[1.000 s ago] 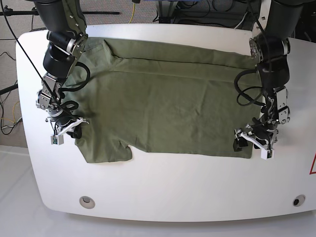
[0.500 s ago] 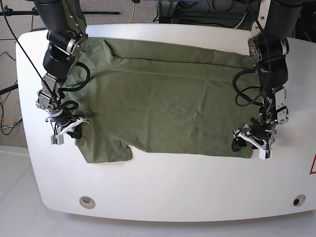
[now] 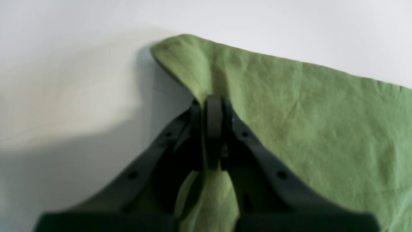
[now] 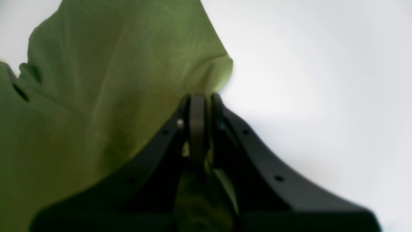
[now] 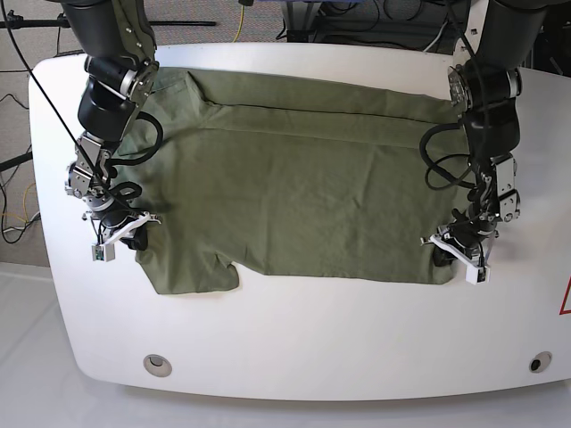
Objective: Fold the T-shirt properly
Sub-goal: 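Close both grippers on the hem corners of the green shirt, then lift the hem corners and fold them over toward the collar edge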
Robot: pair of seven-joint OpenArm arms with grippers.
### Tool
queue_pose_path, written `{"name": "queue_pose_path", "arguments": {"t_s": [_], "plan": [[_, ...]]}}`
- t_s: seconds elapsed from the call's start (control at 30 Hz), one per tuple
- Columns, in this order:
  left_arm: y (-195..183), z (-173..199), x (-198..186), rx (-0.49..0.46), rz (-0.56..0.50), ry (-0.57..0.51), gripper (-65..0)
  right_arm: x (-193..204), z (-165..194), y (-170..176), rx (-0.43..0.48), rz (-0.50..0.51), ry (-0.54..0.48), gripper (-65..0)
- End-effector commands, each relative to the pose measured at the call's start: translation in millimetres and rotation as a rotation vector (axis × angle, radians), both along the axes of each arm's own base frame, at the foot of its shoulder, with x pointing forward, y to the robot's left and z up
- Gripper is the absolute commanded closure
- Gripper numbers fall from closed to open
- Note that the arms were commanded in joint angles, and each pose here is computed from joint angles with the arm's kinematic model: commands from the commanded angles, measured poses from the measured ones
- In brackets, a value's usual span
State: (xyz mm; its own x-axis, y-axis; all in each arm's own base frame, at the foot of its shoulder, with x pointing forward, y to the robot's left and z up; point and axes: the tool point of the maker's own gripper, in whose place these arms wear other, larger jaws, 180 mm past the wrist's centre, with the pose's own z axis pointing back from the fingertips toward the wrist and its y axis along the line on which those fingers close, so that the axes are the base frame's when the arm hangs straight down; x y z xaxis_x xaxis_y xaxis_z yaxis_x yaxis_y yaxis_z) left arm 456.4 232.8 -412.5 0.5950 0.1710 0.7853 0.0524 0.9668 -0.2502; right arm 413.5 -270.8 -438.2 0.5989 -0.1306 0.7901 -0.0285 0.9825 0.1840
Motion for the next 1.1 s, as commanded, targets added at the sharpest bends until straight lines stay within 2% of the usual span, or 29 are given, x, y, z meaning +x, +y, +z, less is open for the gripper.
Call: {"name": "queue_pose_path", "arguments": {"t_s": [0.0, 0.23, 0.37, 0.53, 0.8, 1.07], "plan": [[13.8, 24.0, 13.4, 0.03, 0.003, -0.05, 0.0, -12.7, -15.2, 0.0, -0.045, 0.042, 0.107, 0.0], [29.8, 53.5, 21.0, 0.093, -0.005, -0.092, 0.0, -0.8, 8.8, -8.1, -0.092, 0.044, 0.044, 0.0], [23.4, 60.5, 21.0, 0.103, -0.058, -0.094, 0.0, -1.5, 11.4, 6.0, -0.085, 0.106, 0.056, 0.0], [17.1, 64.2, 18.0, 0.113, -0.114, -0.074, 0.0, 4.6, 29.0, 11.4, -0.123, 0.116, 0.03, 0.0], [15.6, 70.8, 13.3, 0.155, -0.138, -0.048, 0.0, -3.3, 62.2, 19.8, -0.228, 0.121, -0.027, 0.0], [12.6, 87.3, -1.1, 0.241, -0.171, -0.064, 0.0, -18.2, 97.6, 28.5, -0.326, 0.11, -0.057, 0.0]]}}
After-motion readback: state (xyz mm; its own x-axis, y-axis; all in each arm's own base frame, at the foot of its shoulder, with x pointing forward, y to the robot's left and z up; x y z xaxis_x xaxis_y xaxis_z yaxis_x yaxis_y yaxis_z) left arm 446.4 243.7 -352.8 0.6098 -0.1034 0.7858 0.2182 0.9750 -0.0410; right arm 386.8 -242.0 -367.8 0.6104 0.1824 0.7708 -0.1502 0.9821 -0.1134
